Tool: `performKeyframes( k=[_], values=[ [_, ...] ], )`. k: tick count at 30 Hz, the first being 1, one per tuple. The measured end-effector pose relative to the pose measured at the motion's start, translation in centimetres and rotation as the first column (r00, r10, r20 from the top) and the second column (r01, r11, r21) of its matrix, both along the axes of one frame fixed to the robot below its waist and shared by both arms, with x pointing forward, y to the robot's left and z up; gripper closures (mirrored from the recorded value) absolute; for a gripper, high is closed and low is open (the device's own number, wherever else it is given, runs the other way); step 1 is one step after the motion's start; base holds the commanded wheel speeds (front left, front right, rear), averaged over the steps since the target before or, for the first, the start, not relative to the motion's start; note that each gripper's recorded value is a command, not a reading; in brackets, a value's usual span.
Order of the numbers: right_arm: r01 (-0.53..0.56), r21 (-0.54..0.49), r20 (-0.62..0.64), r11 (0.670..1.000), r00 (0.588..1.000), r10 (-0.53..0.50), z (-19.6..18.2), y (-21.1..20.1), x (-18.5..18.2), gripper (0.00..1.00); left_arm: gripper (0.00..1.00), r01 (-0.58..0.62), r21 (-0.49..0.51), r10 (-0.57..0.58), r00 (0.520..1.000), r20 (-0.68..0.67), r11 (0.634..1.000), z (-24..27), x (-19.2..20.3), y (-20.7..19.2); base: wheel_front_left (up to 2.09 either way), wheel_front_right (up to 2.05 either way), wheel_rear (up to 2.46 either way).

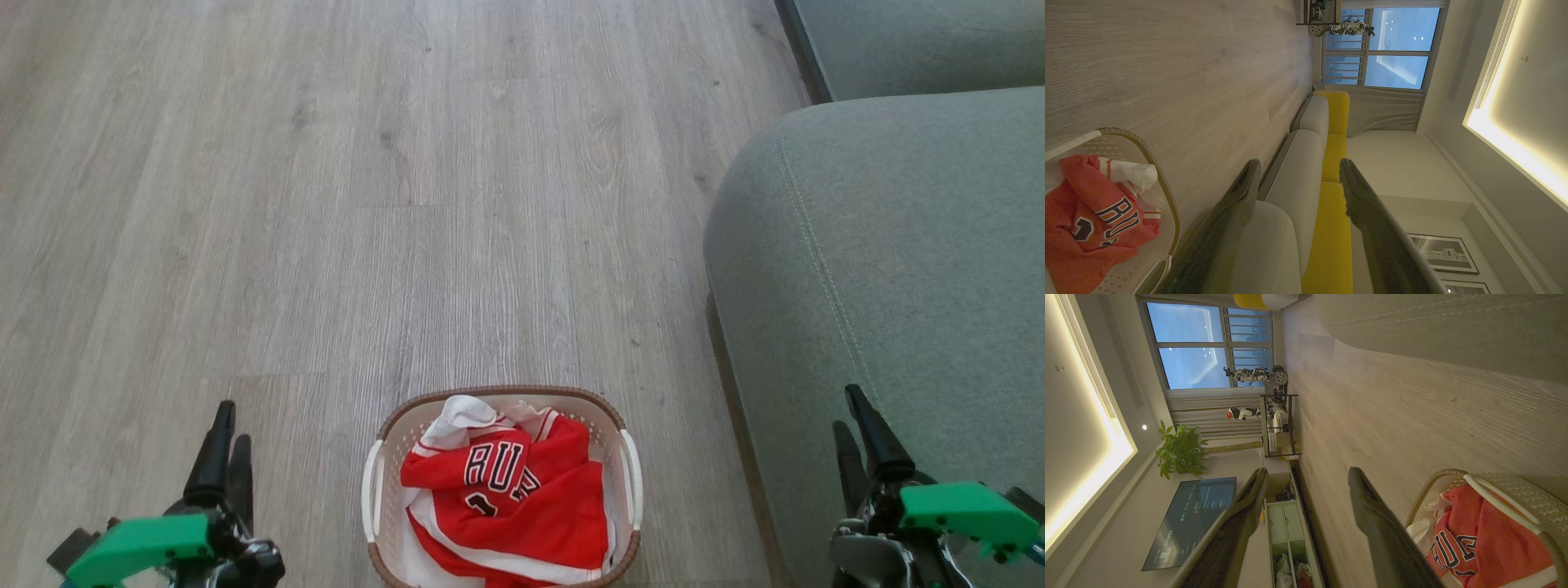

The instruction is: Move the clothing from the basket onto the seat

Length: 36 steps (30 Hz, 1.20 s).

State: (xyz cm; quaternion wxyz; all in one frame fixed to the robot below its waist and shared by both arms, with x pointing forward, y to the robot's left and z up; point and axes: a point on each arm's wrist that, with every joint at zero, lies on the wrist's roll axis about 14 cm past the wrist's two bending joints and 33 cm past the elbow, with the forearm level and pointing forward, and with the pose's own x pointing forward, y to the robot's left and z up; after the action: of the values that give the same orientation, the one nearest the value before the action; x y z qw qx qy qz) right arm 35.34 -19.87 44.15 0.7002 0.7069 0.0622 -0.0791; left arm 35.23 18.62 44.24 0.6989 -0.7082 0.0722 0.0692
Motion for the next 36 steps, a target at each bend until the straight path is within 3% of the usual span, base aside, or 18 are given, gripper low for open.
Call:
performKeyframes(
  k=[11,20,30,36],
  values=[
    [0.001,-0.06,0.018,0.998,1.0,0.0,0.7,0.1,0.2,0.0,0.0,0.002,0.058,-0.003,1.0,0.026,0.998,1.0,0.3,-0.1,0.0,0.0,0.0],
    [-0.01,-0.188,0.052,0.982,0.998,0.02,2.0,0.1,0.6,0.0,0.0,0.002,0.172,-0.012,0.998,0.062,0.985,2.6,0.6,-0.1,0.0,0.0,0.0],
    [-0.035,-0.372,0.079,0.927,0.994,0.07,3.3,0.6,0.9,0.0,0.0,0.024,0.312,-0.047,0.997,0.065,0.95,3.4,0.7,-0.6,0.0,0.0,0.0],
    [-0.051,-0.46,0.091,0.887,0.99,0.104,4.0,1.3,1.1,0.0,0.0,0.034,0.431,-0.068,0.996,0.065,0.902,3.8,0.7,-0.9,0.0,0.0,0.0]
  ],
)
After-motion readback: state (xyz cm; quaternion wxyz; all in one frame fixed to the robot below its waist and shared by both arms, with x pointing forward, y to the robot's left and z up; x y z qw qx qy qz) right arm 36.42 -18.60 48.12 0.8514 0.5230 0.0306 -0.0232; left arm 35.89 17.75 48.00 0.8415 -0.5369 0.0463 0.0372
